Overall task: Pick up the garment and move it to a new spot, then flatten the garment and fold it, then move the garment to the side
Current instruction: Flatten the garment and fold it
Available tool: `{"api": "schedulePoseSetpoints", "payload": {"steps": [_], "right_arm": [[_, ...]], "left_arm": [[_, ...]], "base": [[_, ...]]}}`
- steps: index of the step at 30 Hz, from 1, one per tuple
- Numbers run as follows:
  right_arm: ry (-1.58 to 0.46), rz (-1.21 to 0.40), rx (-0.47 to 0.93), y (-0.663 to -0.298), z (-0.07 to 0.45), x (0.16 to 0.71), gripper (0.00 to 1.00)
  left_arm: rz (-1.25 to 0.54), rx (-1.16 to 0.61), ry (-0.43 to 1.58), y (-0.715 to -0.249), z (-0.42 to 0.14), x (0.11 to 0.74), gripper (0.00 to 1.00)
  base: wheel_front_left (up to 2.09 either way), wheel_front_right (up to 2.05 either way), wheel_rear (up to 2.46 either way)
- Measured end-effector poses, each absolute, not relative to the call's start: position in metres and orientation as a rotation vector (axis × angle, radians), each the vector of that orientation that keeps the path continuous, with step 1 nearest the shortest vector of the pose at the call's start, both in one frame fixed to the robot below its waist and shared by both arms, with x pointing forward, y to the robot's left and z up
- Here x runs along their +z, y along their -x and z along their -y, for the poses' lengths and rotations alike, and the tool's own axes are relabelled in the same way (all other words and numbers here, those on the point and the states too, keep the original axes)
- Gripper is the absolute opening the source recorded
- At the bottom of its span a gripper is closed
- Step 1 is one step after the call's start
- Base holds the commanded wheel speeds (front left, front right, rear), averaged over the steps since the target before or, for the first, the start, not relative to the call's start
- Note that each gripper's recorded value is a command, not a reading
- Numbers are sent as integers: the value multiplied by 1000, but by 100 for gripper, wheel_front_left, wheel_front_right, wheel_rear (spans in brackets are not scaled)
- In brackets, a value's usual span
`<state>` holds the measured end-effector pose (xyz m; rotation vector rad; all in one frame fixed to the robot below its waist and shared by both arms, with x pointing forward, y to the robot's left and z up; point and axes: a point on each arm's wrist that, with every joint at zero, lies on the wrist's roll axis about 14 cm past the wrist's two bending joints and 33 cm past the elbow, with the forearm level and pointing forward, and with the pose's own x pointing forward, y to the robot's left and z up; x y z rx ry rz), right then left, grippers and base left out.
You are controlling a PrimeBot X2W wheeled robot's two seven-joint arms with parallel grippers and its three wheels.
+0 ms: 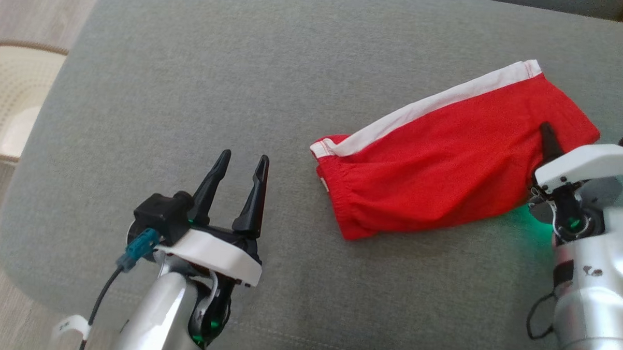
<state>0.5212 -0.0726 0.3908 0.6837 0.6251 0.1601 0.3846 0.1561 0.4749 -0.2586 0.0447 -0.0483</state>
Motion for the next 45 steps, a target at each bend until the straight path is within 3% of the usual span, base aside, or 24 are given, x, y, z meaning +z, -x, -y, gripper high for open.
{"api": "schedulePoseSetpoints", "payload": {"steps": [13, 23, 27, 34, 45], "right_arm": [[-785, -401, -80, -486, 156, 400, 0], [-812, -355, -118, -459, 162, 394, 0], [-789, -294, -46, -466, 141, 411, 0], [-763, -209, 239, -467, 63, 465, 0], [-686, -330, 512, -419, -23, 458, 0]], "left_arm": [[-14, -158, 276, -396, -121, 487, 100], [-5, -198, 275, -397, -109, 491, 100], [-3, -199, 275, -396, -109, 492, 100], [3, -179, 272, -384, -116, 494, 100], [26, -107, 262, -366, -138, 500, 100]], "base": [[0, 0, 0], [0, 0, 0], [0, 0, 0], [0, 0, 0], [0, 0, 0]]}}
